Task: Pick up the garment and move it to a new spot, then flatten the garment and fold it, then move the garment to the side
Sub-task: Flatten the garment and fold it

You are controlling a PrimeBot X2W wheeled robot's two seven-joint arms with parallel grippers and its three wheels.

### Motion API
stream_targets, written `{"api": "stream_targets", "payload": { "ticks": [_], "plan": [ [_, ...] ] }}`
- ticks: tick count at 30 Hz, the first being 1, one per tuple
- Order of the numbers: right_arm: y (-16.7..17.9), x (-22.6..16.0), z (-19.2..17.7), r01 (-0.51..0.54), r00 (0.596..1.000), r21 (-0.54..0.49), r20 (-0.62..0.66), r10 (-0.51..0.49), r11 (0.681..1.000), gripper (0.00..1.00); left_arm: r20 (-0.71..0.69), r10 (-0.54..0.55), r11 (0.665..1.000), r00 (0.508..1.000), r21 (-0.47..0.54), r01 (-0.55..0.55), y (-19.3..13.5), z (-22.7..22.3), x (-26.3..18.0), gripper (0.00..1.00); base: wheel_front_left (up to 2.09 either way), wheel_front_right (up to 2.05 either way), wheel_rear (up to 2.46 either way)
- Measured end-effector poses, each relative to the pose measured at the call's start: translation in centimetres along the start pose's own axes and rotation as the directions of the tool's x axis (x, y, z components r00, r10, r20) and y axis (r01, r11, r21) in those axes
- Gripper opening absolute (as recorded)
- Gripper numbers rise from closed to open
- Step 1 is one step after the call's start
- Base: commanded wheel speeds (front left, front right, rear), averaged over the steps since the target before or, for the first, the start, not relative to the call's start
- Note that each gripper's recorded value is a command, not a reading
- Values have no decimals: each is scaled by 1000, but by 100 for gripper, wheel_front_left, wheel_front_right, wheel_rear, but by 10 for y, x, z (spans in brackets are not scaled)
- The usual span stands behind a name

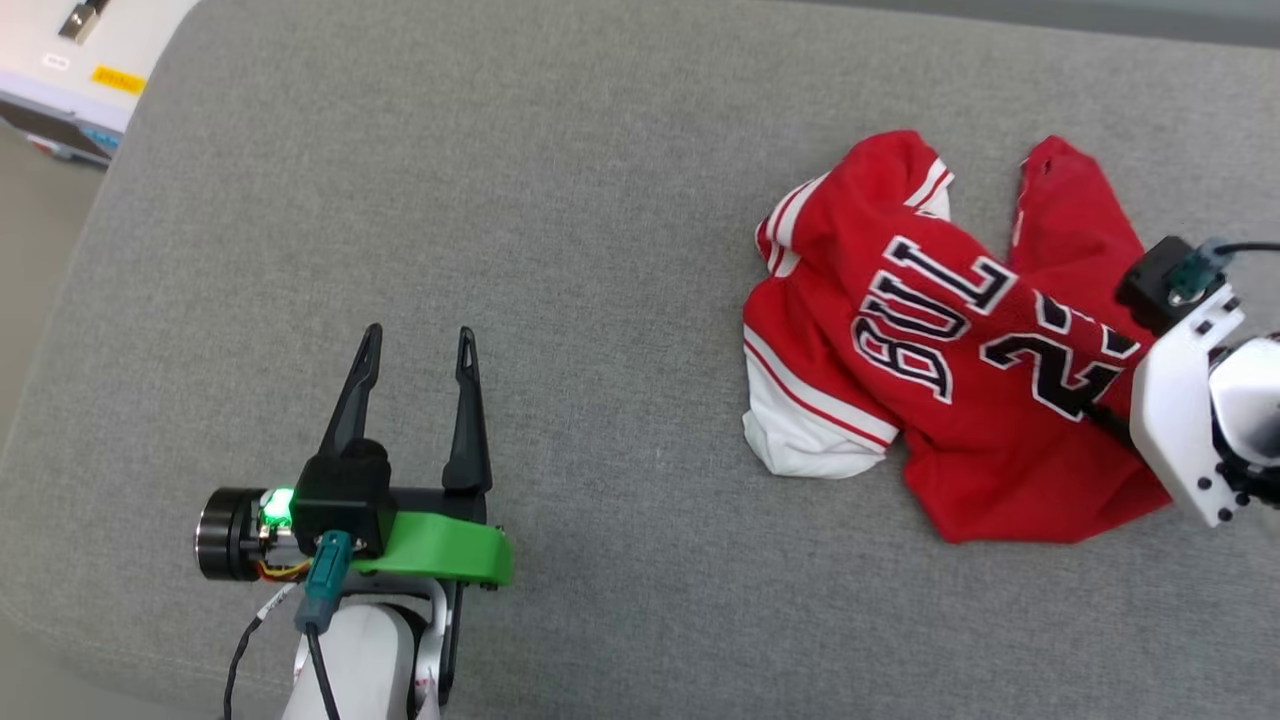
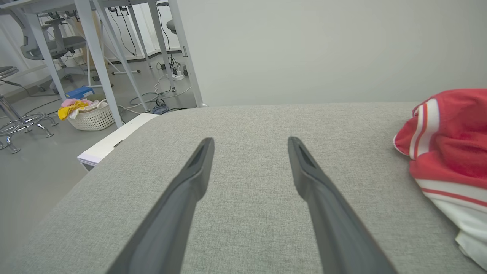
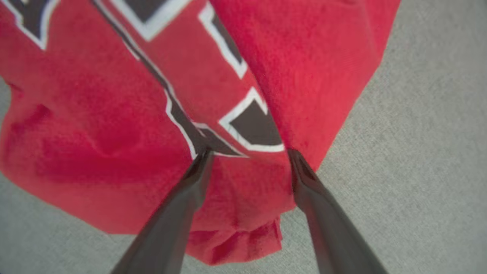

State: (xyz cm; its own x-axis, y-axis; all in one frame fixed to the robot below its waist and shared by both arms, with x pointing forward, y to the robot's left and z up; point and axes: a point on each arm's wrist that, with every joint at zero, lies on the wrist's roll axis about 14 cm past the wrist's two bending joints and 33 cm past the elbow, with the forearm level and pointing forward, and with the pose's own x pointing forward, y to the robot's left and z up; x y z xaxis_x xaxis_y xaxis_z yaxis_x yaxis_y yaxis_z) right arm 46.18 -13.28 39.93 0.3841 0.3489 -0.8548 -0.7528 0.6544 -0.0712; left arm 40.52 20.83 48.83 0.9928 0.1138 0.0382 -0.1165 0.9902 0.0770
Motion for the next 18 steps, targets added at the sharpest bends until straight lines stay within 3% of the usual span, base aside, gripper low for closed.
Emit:
{"api": "stream_targets", "payload": {
  "ticks": [3, 9, 10, 11, 18],
  "plan": [
    [-1, 34, -32, -23, 993, 2, -113, 23, 1000, 100, -28, 5, 1000, 1000, 6, -5, 1, -11, 6, 100, 0, 0, 0],
    [6, 49, -33, -75, 992, 41, -100, 78, 996, 100, -50, 24, 1000, 998, 14, -23, 6, -19, 6, 100, 0, 0, 0],
    [6, 49, -32, -75, 993, 44, -89, 79, 996, 39, -51, 25, 1000, 998, 14, -24, 7, -19, 6, 100, 0, 0, 0],
    [6, 49, -30, -74, 994, 45, -72, 77, 996, 0, -51, 25, 1000, 998, 13, -25, 7, -19, 6, 100, 0, 0, 0],
    [1, 25, 11, -27, 988, 44, 153, 20, 999, 0, -25, 17, 1000, 1000, 2, -17, 4, -8, 1, 100, 0, 0, 0]
  ]
}}
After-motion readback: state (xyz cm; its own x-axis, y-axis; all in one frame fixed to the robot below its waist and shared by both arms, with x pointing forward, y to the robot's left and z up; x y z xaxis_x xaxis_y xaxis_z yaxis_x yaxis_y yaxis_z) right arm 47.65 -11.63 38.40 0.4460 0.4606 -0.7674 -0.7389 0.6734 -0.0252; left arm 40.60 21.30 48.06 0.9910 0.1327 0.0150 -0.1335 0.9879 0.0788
